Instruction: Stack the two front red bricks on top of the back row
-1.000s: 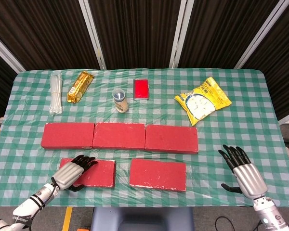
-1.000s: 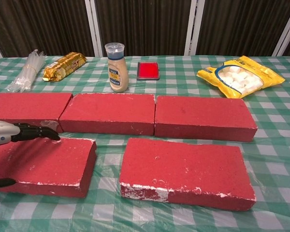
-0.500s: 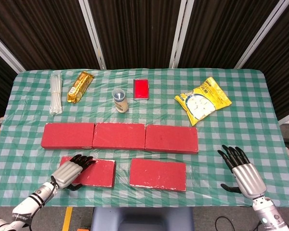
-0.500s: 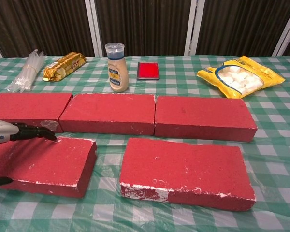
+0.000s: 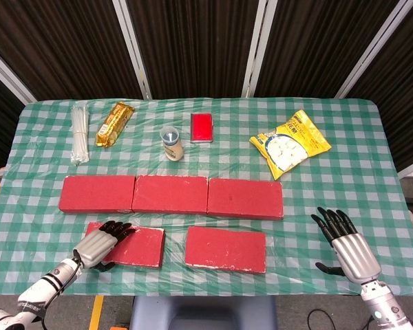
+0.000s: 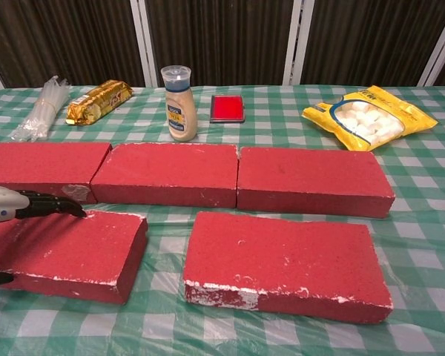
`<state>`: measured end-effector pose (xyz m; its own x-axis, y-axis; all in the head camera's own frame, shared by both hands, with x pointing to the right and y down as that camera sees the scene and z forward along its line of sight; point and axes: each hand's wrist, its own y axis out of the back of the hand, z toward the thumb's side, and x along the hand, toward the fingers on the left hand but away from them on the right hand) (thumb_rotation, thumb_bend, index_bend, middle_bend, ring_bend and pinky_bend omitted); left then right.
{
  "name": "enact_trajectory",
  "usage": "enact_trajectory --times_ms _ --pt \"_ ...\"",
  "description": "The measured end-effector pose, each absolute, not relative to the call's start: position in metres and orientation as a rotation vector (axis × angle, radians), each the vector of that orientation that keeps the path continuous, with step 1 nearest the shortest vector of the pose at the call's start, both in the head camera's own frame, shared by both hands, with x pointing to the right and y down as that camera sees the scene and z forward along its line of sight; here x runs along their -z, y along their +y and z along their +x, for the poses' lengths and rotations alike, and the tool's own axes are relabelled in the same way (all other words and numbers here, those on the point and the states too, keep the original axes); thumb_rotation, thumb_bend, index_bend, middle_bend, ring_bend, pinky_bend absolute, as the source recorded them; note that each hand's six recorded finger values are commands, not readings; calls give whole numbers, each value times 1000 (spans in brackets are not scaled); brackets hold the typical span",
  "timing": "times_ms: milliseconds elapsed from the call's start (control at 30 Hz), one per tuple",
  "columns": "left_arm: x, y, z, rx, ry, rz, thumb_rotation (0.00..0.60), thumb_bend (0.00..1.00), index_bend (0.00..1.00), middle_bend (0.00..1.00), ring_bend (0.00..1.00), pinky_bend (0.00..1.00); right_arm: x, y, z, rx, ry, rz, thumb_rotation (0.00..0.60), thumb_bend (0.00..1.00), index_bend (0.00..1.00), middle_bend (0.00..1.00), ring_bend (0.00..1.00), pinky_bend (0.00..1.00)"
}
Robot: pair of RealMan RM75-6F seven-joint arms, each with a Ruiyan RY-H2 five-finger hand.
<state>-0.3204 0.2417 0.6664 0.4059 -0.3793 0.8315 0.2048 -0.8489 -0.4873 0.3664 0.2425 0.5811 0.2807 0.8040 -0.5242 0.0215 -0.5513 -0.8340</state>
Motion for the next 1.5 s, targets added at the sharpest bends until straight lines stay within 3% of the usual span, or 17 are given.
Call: enact_trajectory --times_ms 433,633,833,1000,1267,1367,1500 --pt "-669 231 -318 1483 124 -2118 600 305 0 0 0 66 -580 243 368 -1347 -747 -1810 600 65 0 0 0 0" --pt "-671 228 -320 1503 122 -2114 600 295 0 1 14 144 -581 243 368 -1351 -744 -1812 600 65 0 0 0 0" --pt "-673 229 -322 1524 110 -2127 600 295 0 147 177 295 -581 243 367 -1349 -745 -1812 600 65 0 0 0 0" --pt "-674 229 -323 1519 116 -2124 600 310 0 341 427 504 -583 243 366 -1354 -733 -1813 600 65 0 0 0 0" --pt "-674 229 -323 1499 129 -2141 600 358 0 566 690 739 -584 244 365 -1358 -734 -1811 600 65 0 0 0 0" --pt "-672 228 -323 1470 148 -2141 600 366 0 648 748 775 -583 244 366 -1360 -737 -1807 600 65 0 0 0 0" --pt "-666 227 -324 1432 174 -2125 600 367 0 680 772 798 -583 244 366 -1361 -736 -1806 600 65 0 0 0 0"
